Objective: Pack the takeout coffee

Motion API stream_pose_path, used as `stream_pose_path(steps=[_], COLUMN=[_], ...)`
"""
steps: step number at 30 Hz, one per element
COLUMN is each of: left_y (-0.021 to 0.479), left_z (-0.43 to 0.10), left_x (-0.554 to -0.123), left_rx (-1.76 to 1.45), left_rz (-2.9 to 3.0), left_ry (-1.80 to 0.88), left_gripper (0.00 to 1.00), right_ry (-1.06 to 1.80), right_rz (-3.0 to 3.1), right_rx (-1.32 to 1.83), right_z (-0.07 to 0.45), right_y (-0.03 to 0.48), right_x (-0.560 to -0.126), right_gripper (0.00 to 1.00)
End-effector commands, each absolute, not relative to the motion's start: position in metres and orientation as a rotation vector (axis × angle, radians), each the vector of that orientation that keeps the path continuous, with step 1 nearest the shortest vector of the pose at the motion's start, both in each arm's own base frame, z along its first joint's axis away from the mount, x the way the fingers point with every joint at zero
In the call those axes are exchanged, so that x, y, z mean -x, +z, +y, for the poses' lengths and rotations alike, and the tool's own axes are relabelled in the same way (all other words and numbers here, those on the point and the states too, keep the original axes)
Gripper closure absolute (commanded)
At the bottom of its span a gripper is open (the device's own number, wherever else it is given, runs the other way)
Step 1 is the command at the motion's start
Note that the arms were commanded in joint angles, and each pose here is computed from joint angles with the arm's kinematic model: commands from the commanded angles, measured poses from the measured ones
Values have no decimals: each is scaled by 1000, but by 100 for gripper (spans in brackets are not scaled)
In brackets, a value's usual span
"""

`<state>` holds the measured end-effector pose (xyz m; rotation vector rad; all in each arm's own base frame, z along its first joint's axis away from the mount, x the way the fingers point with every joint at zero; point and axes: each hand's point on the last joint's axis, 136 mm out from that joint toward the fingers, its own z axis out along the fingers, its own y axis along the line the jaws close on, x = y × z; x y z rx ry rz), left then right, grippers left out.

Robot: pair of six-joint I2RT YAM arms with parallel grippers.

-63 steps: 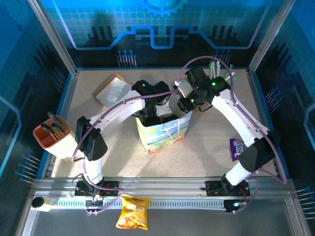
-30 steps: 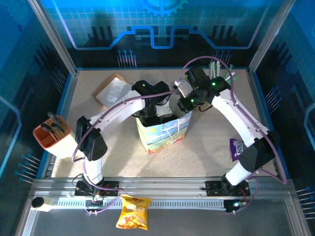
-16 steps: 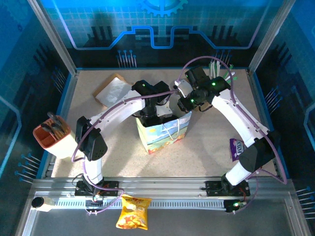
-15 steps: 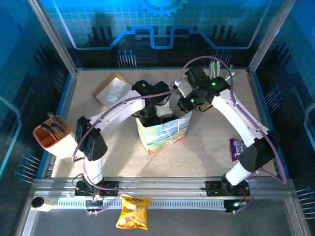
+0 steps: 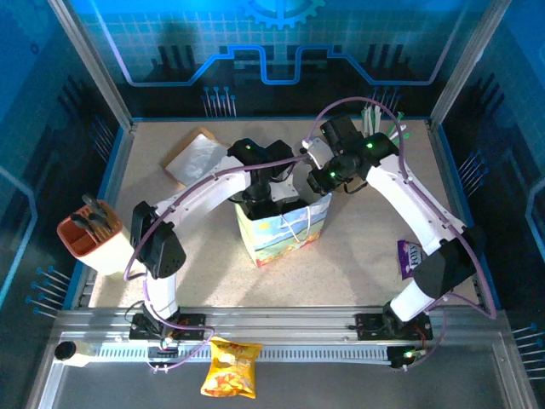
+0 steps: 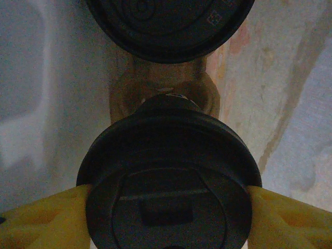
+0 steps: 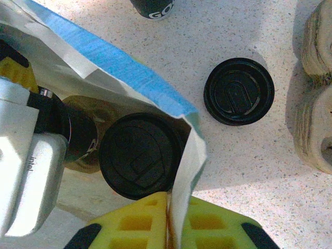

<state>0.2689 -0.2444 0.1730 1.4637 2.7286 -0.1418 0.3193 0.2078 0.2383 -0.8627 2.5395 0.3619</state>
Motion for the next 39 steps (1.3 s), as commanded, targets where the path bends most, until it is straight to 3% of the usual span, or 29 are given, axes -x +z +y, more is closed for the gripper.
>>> stream_pose_path(steps=[1, 39], left_y=[167, 166], left_z=[-246, -246], left_x=[-268, -268], left_rx=[-1481, -1478], left_rz=[2743, 2746], left_ry=[-184, -186], left_gripper=[52, 52], right_ry=[365, 365], right_rz=[2567, 2570], right_rx=[878, 877], right_z=[205, 205], right_y=[232, 230], right_x=[-318, -318], right_gripper=[88, 87])
